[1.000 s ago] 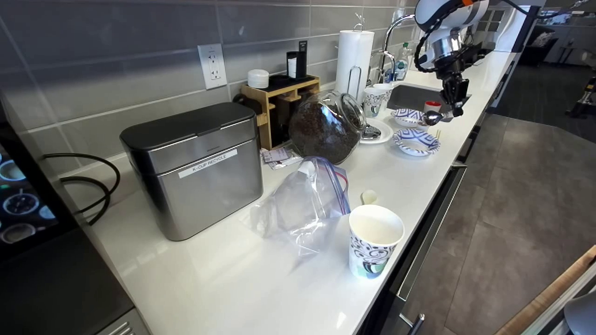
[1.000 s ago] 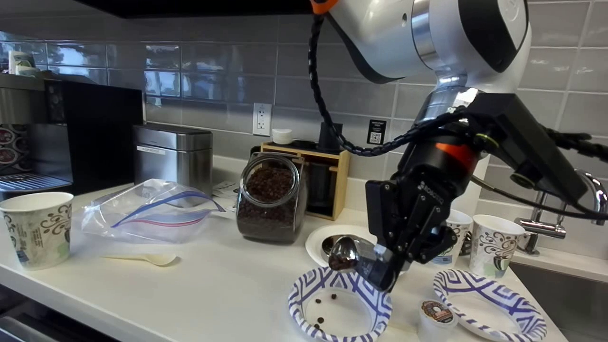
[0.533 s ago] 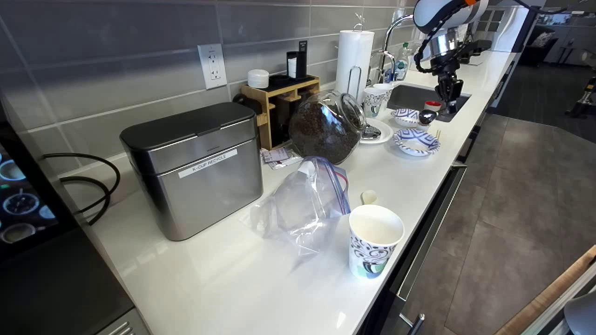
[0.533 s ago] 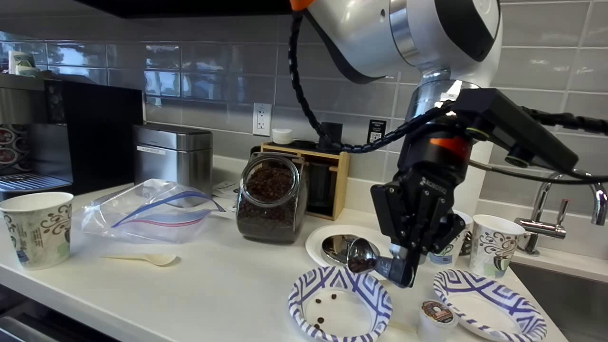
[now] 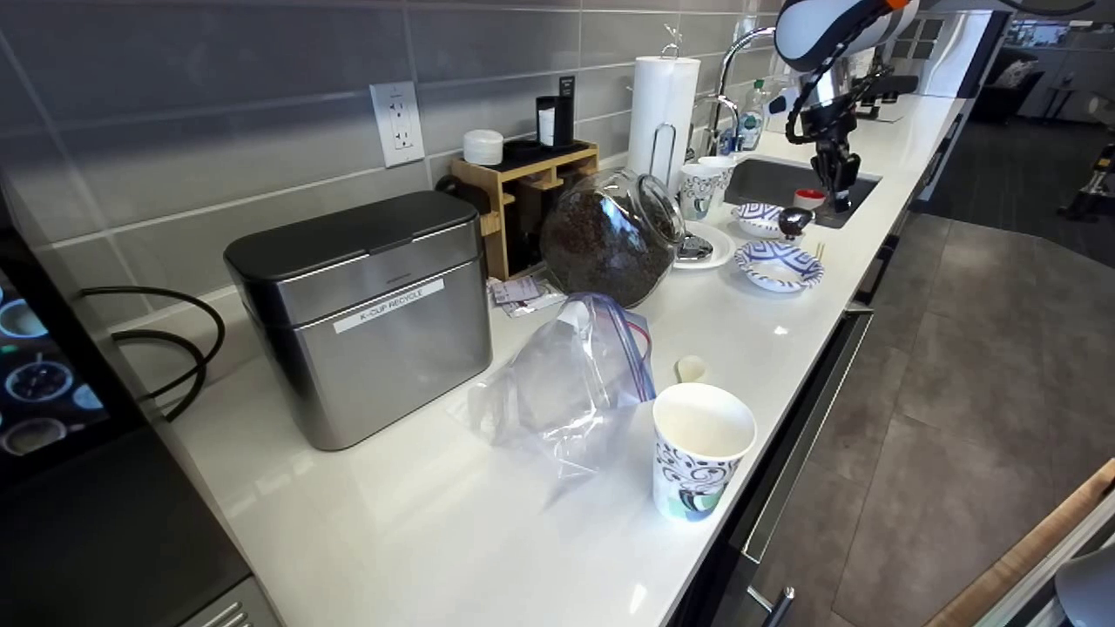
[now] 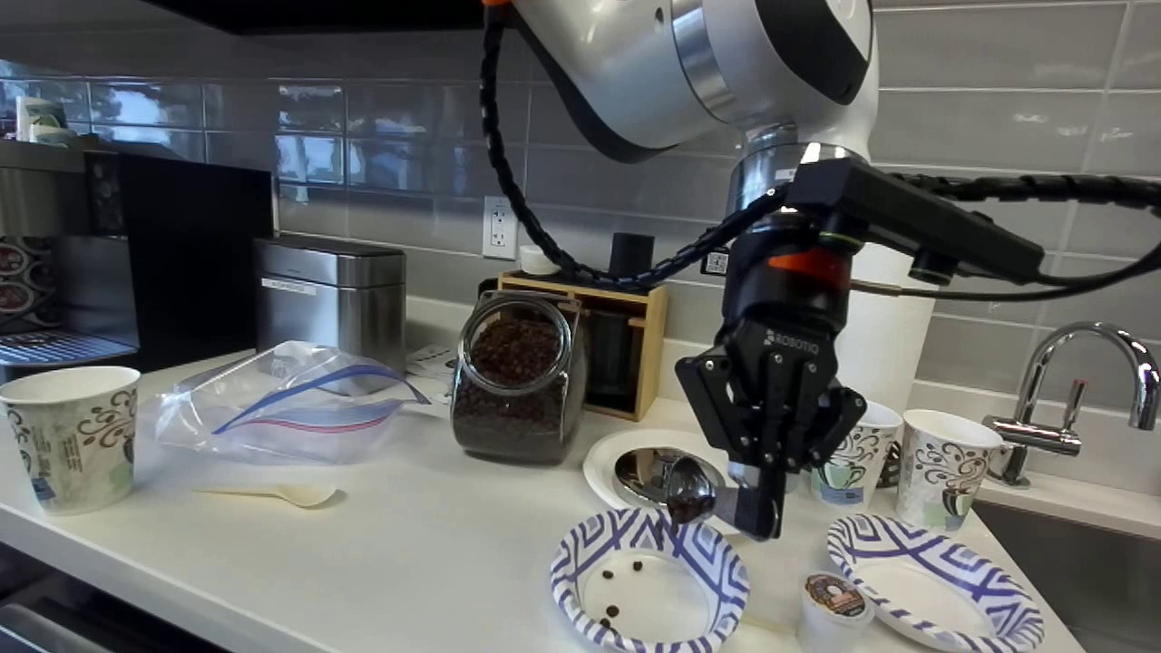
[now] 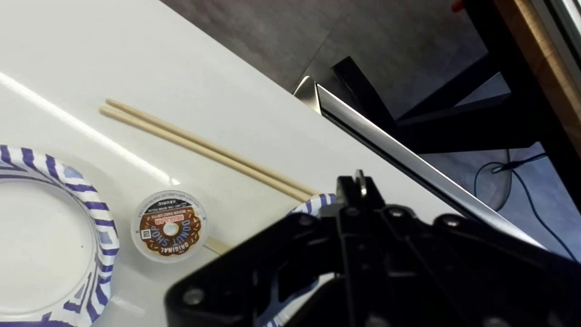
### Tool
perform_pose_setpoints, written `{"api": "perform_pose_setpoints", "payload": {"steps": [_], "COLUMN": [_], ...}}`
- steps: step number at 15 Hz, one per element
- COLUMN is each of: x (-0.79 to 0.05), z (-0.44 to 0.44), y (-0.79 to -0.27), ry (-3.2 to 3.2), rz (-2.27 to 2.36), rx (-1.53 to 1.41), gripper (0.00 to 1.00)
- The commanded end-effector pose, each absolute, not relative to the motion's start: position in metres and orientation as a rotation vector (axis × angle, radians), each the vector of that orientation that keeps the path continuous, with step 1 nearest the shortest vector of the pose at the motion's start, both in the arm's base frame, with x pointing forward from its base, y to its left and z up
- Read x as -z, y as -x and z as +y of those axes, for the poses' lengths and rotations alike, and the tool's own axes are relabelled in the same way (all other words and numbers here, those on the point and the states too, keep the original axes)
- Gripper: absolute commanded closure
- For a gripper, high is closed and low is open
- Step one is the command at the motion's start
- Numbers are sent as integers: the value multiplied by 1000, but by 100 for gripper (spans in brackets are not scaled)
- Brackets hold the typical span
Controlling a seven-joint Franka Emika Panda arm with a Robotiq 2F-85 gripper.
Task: Scoop up the contents in the jug and put them in the bowl
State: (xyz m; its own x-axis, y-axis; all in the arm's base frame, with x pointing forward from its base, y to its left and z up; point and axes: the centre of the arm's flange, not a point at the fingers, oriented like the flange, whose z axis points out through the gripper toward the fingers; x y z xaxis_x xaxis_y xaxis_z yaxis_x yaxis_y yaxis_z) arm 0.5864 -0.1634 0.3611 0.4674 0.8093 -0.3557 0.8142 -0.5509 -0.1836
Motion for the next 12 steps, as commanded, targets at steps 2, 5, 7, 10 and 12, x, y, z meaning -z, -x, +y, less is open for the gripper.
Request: {"api": "perform_pose_setpoints", "payload": {"steps": [2,5,7,10,12], "x": [-359,-359,-360,-361,-363], "z": [-139,-130,-126,-120,-116], "y": [-555,-548,-543,-535,-530], "ry": [-2628,-2606,-2584,-2542,-2512], "rz": [1359,1292,1244,1193,1170], "rx": [565,520,496,472,450], "gripper": [99,99,99,99,99]}}
